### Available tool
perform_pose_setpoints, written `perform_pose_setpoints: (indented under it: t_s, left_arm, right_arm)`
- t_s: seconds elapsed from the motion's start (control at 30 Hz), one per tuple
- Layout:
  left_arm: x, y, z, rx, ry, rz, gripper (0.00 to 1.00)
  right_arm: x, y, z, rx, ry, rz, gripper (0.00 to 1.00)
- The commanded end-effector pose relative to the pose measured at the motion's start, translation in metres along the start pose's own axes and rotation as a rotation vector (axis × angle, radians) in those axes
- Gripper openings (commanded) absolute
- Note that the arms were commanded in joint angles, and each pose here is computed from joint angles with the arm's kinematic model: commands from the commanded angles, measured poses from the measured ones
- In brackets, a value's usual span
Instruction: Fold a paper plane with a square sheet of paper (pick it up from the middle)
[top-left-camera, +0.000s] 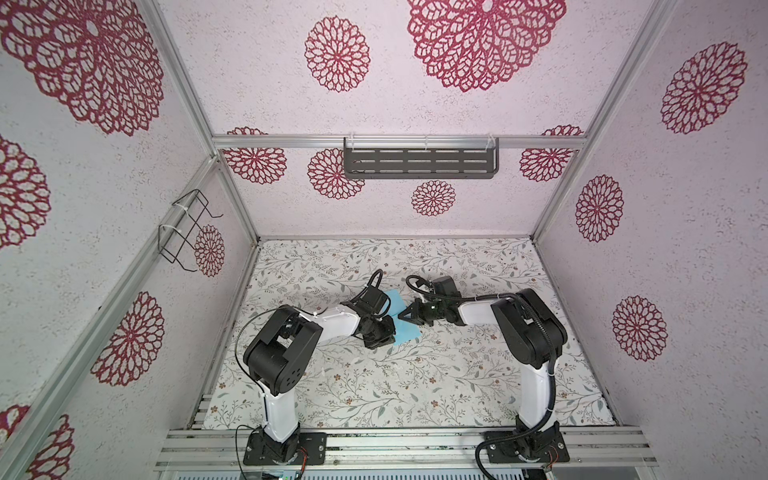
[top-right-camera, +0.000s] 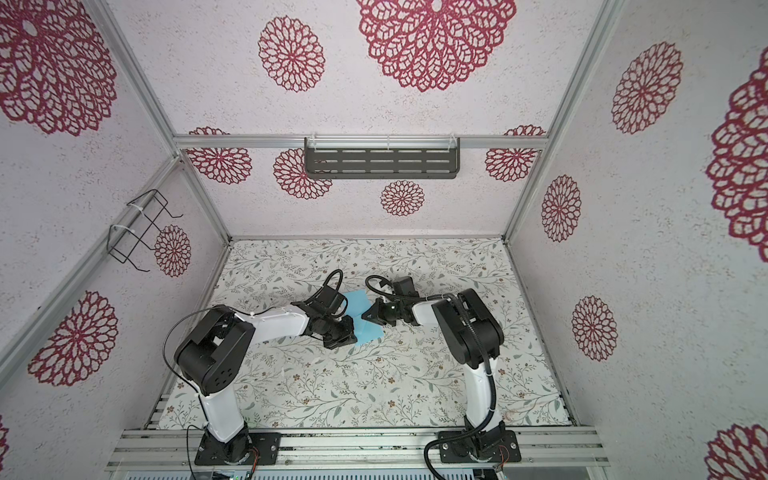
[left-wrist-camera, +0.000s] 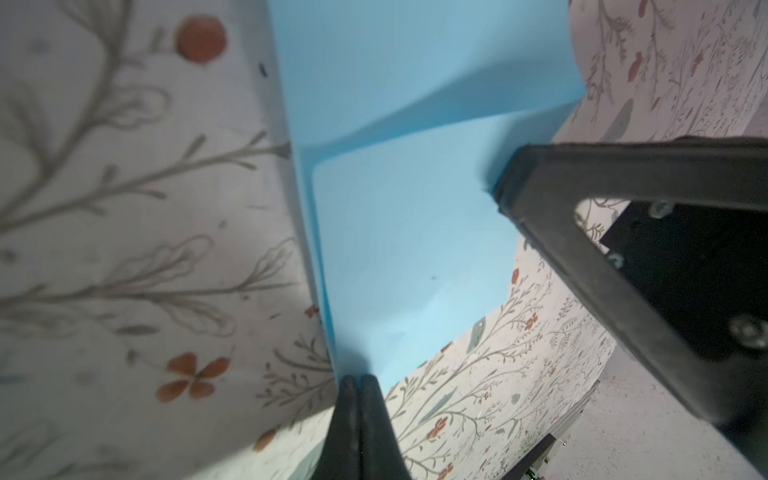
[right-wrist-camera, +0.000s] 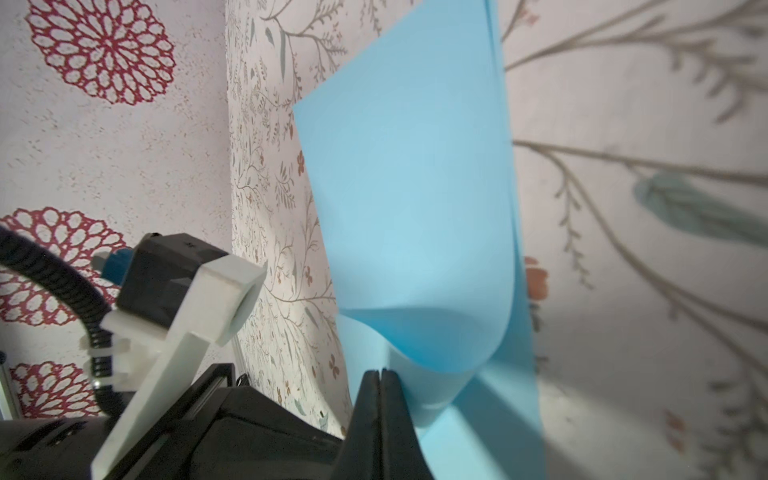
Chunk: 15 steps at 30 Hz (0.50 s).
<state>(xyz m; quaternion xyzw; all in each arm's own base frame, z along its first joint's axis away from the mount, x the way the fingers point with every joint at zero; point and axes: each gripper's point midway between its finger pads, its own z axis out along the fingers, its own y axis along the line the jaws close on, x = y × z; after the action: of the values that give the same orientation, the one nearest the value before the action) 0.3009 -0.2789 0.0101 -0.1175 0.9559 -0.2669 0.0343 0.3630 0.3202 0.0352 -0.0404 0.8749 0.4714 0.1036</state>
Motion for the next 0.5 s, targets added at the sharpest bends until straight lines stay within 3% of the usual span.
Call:
perform_pose_setpoints:
  t_s: [0.0, 0.23, 0.47]
  left_arm:
    - [0.005, 0.018, 0.007, -0.074, 0.018, -0.014, 0.00]
    - [0.000, 0.007, 0.000, -0.052, 0.002, 0.011, 0.00]
    - [-0.022, -0.036, -0.025, 0.059, -0.081, 0.087, 0.02]
  right_arm:
    - [-0.001, -0.004, 0.002, 0.010, 0.023, -0.041, 0.06]
    - [0.004, -0.015, 0.006, 0.030, 0.044, -0.033, 0.06]
    - [0.009, -0.021, 0.007, 0.041, 0.053, -0.024, 0.06]
